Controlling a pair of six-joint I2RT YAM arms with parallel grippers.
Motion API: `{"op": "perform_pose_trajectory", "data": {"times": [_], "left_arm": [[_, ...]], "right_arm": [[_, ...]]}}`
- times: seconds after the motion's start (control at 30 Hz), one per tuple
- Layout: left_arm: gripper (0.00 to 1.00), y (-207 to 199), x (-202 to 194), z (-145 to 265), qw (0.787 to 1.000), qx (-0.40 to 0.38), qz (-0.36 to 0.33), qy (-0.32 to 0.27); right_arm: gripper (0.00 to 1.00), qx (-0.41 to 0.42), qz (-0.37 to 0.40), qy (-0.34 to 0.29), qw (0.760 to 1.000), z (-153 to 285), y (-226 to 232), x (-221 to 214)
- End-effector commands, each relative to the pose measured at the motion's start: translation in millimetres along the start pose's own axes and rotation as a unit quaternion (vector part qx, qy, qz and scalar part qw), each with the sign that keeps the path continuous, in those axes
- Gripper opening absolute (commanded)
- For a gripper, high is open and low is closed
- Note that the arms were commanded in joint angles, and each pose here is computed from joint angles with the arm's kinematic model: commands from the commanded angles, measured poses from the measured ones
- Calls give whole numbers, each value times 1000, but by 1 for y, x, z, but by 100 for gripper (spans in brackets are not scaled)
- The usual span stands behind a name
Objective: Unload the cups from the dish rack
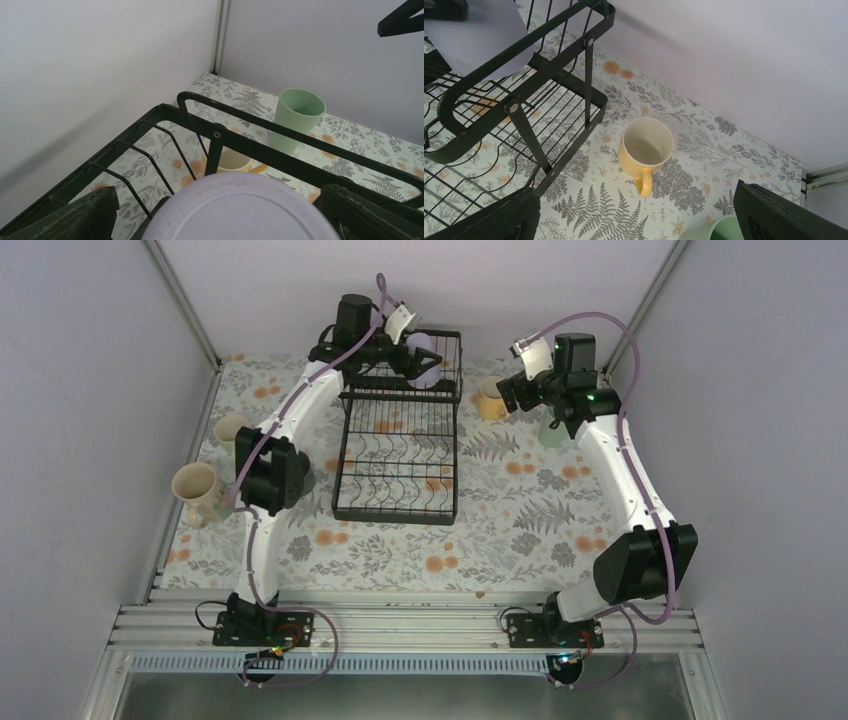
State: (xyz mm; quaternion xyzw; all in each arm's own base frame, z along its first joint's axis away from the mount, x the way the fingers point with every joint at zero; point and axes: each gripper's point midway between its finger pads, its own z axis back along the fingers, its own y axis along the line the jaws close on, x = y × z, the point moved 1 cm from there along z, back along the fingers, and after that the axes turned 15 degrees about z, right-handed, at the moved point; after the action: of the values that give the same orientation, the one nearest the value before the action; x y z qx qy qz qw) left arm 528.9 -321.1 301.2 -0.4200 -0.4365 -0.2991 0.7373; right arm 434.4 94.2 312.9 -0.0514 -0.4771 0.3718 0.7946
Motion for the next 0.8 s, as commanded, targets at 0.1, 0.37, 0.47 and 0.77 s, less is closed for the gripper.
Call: {"op": "perform_pose_trajectory", "data": {"times": [0.1,0.37,0.47,0.77], "left_arm": [[97,-5,3,-4,1000,-29,4,3],[57,-8,7,4,1000,-28,8,7],[52,-13,13,9,1000,-30,5,5],[49,-44,50,52,998,-41,-24,-31]], "right_arm": [[100,-11,9,-11,1000,-4,-1,-2],[100,-9,7,-15,1000,-5,-1,-1],[100,-12,6,-19,1000,0,-3,3],[100,59,-2,-105,993,37,9,53]]}}
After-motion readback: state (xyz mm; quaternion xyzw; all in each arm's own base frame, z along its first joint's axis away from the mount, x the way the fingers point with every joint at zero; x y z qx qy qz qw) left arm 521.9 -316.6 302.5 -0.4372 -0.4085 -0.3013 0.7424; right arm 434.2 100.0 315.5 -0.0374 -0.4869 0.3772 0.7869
